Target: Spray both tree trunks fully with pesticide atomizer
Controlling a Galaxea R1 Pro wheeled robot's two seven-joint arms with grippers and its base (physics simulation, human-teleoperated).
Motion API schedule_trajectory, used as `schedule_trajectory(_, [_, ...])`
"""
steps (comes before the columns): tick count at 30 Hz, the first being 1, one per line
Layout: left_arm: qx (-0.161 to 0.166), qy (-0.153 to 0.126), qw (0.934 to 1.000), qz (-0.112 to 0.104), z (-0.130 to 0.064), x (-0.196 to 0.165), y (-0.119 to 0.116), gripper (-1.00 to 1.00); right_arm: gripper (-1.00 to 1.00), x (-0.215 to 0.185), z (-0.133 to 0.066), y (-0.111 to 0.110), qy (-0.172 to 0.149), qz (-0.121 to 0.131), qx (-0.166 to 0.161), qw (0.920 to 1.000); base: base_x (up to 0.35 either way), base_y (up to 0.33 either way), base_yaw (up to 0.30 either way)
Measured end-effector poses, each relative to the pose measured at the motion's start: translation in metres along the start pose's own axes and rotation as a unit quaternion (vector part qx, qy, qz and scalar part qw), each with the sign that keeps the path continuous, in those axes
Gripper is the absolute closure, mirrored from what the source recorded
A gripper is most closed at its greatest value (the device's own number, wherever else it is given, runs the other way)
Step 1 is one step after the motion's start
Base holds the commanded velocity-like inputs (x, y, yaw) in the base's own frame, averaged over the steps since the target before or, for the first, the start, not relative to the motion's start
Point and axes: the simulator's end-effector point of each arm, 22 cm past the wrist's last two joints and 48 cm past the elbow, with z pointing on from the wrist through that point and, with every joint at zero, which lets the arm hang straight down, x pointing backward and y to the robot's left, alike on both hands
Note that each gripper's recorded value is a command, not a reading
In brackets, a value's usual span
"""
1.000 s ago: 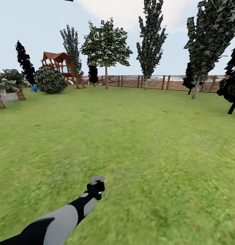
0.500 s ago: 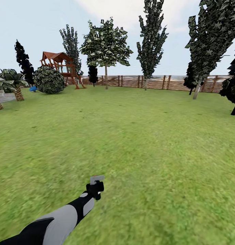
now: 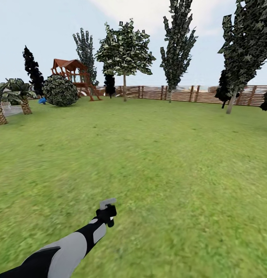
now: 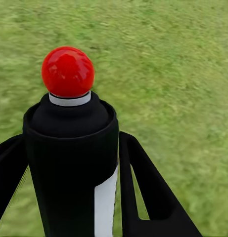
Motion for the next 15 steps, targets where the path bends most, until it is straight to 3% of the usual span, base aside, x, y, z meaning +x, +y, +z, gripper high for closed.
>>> schedule_trajectory(15, [0.002, 0.001, 1.0, -0.002, -0.0003, 0.0015, -0.0032, 1.0, -1.0, 0.0014, 0.0003, 0.0031, 0.001, 0.001, -0.002, 1.0, 0.35, 0.0, 0.065])
